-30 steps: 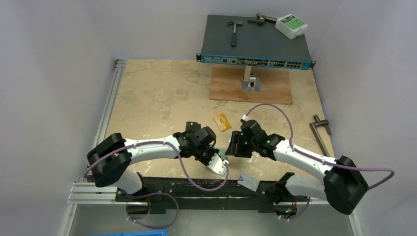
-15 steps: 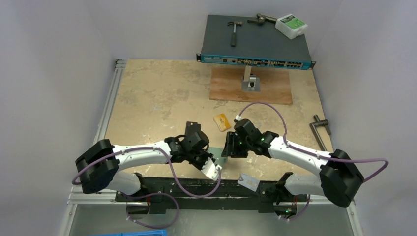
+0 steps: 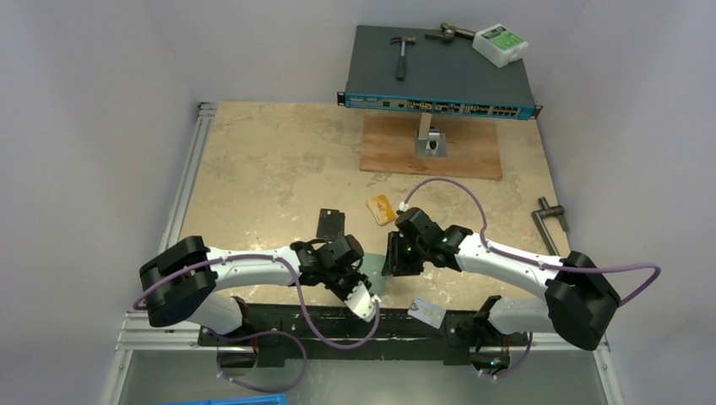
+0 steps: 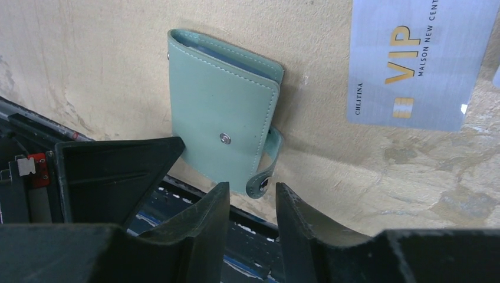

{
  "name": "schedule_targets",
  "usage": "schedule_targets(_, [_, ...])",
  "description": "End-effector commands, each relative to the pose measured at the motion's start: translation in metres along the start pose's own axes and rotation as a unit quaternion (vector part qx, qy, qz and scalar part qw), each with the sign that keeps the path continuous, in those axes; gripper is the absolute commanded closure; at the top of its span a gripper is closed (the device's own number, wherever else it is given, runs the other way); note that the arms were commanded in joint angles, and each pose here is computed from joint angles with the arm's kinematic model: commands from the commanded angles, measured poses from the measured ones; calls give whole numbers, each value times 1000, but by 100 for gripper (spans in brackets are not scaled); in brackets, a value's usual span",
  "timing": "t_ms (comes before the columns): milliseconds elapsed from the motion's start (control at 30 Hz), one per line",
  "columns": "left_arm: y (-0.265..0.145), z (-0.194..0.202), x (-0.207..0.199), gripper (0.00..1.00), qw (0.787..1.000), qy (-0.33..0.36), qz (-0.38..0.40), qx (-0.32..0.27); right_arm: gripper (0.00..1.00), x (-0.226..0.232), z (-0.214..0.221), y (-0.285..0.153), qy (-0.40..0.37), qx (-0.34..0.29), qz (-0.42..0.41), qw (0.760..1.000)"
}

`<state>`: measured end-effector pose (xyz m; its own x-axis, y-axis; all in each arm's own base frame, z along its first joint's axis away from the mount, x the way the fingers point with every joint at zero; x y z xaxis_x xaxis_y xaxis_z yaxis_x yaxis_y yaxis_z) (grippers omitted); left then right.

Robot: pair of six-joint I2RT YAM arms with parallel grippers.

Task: Put the credit cards into the card holder
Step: Close the card holder at the center of the board.

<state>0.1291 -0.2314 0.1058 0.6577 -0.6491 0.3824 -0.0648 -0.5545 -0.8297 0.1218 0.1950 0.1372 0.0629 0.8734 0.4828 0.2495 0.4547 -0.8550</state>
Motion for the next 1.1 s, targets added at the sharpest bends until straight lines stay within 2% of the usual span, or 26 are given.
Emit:
schedule_targets(0, [3, -1, 7, 74, 1000, 5, -5, 5, 67, 8, -5, -5, 5, -15, -1, 1000])
schedule_targets(533, [5, -2, 10, 73, 1000, -9, 7, 10, 96, 3, -7, -14, 3, -43, 30, 999])
schedule_targets(700, [6, -2, 9, 74, 1000, -10, 9, 12, 100, 3, -8, -15, 3, -41, 35, 999])
schedule_targets(900, [6, -1, 11, 74, 1000, -15, 2, 18, 100, 3, -7, -17, 6, -47, 26, 999])
schedule_targets(1067, [0, -5, 18, 74, 999, -22, -9, 22, 100, 13, -9, -22, 8, -54, -23, 998])
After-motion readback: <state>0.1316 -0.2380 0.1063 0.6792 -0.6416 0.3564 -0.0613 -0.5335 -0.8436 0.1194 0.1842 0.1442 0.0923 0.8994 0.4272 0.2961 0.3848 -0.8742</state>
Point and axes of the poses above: each gripper's point midway between its finger pads, its own y axis out along the fingers, its own x axis along the line the jaws close on, z = x × y, the point moved 10 cm from there along -y, back along the fingers, and after that the axes turned 8 degrees about y, right-handed, at the moved point
